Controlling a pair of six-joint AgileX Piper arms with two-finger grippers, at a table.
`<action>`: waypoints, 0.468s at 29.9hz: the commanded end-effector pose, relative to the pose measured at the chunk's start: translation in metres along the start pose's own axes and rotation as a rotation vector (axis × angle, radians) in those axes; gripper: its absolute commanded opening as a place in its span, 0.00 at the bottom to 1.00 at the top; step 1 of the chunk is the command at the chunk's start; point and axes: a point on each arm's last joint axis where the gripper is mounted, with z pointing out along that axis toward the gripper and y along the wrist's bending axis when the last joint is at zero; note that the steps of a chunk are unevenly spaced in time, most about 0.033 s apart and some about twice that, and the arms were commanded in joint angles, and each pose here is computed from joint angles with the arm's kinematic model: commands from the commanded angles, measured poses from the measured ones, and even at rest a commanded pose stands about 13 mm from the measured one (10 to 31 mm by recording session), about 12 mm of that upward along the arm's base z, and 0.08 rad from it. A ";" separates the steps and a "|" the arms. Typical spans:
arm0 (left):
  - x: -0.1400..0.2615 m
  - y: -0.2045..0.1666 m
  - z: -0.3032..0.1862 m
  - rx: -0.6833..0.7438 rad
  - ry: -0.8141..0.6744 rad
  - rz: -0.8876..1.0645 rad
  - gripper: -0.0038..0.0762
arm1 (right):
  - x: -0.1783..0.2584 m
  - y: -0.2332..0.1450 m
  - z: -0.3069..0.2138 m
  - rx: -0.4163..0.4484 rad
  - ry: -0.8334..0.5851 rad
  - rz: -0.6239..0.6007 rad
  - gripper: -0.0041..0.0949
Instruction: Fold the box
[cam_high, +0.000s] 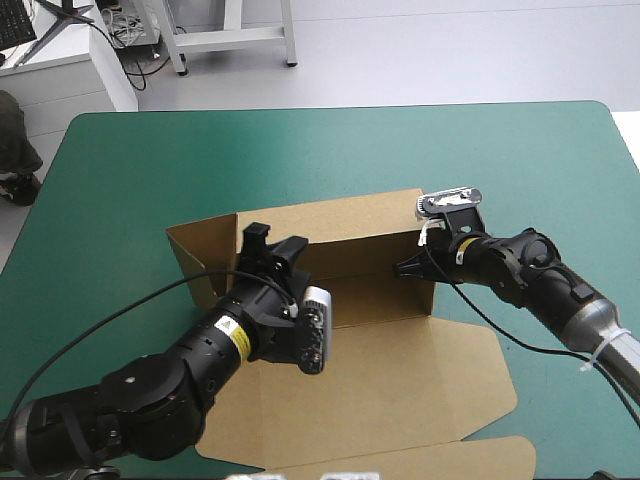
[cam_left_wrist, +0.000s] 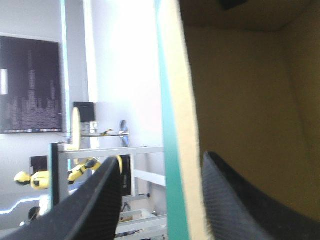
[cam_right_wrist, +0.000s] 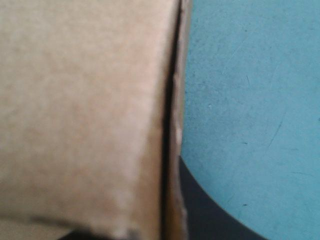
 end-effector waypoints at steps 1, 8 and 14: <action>0.013 0.036 -0.018 -0.204 -0.030 -0.043 0.48 | -0.026 0.002 -0.036 0.002 -0.101 -0.004 0.03; 0.056 0.080 -0.016 -0.274 0.091 -0.307 0.48 | -0.052 0.001 -0.069 0.057 -0.062 -0.026 0.03; 0.103 0.103 -0.013 -0.325 0.171 -0.597 0.46 | -0.077 -0.003 -0.072 0.154 0.021 -0.061 0.03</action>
